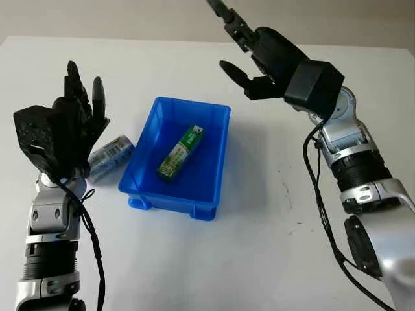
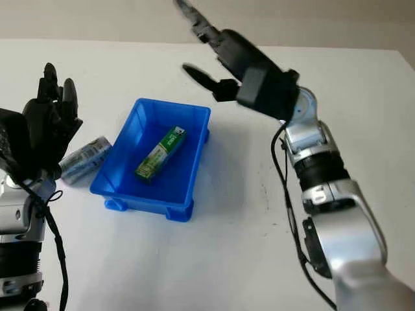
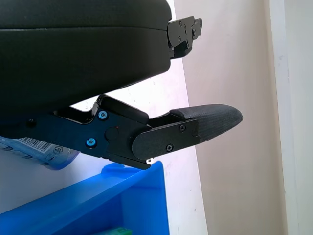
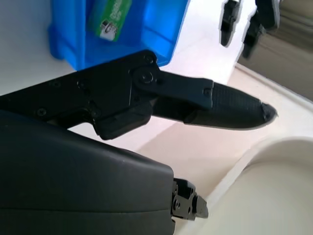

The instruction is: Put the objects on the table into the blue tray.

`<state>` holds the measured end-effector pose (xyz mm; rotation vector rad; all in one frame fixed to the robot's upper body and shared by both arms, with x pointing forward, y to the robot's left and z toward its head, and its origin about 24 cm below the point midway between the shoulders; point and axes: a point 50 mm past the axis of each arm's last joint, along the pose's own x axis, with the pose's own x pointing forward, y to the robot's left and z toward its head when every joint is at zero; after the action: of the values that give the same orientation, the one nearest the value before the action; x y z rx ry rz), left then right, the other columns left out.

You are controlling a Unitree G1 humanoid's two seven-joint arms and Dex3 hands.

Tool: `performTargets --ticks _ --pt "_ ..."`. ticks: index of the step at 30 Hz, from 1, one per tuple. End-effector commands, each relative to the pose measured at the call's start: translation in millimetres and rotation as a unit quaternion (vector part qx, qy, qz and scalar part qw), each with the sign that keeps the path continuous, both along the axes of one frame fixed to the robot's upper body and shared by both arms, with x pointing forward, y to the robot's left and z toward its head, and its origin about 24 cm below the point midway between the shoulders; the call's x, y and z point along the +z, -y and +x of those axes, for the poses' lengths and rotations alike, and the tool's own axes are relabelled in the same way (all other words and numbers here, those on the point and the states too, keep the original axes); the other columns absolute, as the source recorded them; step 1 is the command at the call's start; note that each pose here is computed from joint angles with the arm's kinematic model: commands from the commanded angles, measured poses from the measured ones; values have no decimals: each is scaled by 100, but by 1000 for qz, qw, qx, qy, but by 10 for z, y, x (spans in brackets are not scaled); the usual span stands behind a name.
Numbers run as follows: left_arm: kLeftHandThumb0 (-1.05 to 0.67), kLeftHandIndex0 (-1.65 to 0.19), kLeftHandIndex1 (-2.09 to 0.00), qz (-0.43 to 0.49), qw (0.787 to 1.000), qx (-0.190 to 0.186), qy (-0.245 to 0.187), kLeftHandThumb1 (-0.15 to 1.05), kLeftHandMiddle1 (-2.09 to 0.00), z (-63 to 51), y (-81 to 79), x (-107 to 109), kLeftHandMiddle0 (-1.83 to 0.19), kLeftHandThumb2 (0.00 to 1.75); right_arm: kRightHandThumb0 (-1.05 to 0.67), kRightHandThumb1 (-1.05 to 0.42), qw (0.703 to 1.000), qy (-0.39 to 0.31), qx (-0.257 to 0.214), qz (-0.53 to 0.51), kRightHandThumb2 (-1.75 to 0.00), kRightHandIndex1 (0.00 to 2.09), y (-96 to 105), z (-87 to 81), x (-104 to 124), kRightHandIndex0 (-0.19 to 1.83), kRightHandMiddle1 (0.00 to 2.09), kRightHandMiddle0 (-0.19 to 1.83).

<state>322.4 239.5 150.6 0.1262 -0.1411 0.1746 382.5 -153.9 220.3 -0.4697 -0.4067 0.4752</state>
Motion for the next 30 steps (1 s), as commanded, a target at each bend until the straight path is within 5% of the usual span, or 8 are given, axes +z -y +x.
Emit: performTargets --ticks 1,16,25,30 --pt "-75 19 0 9 1000 4 4 105 0 -39 -43 19 19 65 -92 -105 999 -19 -1 39 -70 0 54 -44 -48 -19 0 -19" --pt "-70 19 0 80 997 16 -4 105 -2 -231 -187 211 19 60 -83 -105 986 -88 -60 127 -73 0 281 -178 -282 -19 0 -19" --pt "-69 15 -4 236 970 25 -43 105 -5 -368 -265 401 16 58 -84 -105 983 -95 -67 143 -73 0 276 -186 -294 -19 0 -19" --pt "-64 16 -4 272 958 22 -86 105 -5 -406 -327 478 16 39 -83 -105 983 -95 -66 143 -73 0 253 -183 -298 -19 0 -19"
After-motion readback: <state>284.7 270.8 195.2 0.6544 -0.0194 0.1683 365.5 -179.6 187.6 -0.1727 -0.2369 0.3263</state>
